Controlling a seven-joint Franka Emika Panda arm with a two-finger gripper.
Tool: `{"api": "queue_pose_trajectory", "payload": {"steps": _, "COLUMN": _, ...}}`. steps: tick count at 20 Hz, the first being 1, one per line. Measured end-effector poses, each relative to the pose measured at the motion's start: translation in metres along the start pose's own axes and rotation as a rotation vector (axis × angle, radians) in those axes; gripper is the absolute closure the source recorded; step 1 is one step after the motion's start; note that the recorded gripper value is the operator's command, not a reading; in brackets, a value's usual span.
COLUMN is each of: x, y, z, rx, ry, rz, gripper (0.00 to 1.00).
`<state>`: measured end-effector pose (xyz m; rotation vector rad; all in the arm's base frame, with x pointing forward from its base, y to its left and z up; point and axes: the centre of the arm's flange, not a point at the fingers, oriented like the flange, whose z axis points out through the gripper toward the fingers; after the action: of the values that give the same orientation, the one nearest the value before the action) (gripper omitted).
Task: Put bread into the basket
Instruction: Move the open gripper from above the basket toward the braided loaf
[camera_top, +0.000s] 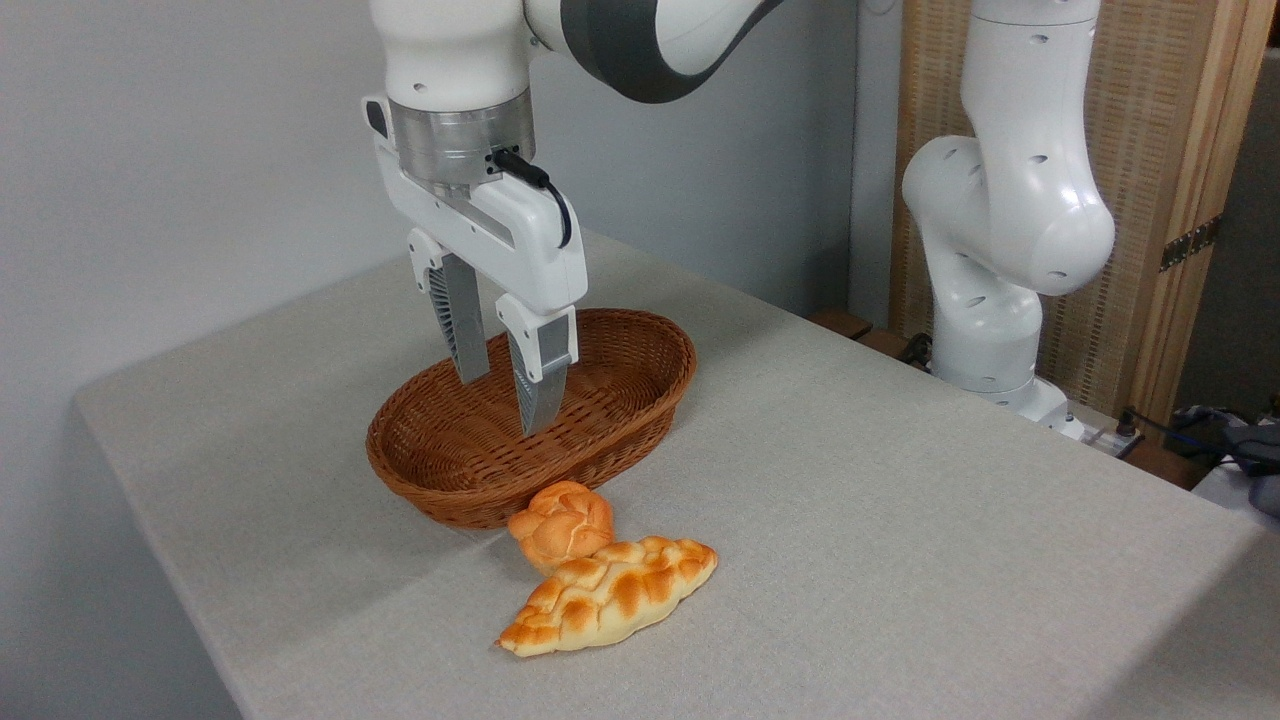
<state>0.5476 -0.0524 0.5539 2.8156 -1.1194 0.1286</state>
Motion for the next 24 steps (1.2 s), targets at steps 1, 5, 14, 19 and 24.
{"api": "queue_pose_trajectory", "payload": {"steps": 1, "x": -0.002, "y": -0.001, "z": -0.003, "rx": 0.002, "ry": 0.005, "rz": -0.002, "gripper": 0.00}}
{"api": "queue_pose_trajectory", "payload": {"steps": 5, "x": -0.006, "y": -0.004, "z": -0.007, "rx": 0.006, "ry": 0.011, "rz": -0.011, "gripper": 0.00}}
{"api": "queue_pose_trajectory", "payload": {"steps": 14, "x": -0.009, "y": -0.006, "z": -0.010, "rx": 0.008, "ry": 0.016, "rz": -0.018, "gripper": 0.00}}
{"api": "queue_pose_trajectory", "payload": {"steps": 19, "x": -0.025, "y": -0.023, "z": -0.005, "rx": 0.011, "ry": -0.001, "rz": -0.003, "gripper": 0.00}}
{"api": "queue_pose_trajectory", "payload": {"steps": 24, "x": -0.047, "y": -0.049, "z": 0.006, "rx": 0.033, "ry": 0.019, "rz": -0.002, "gripper": 0.00}}
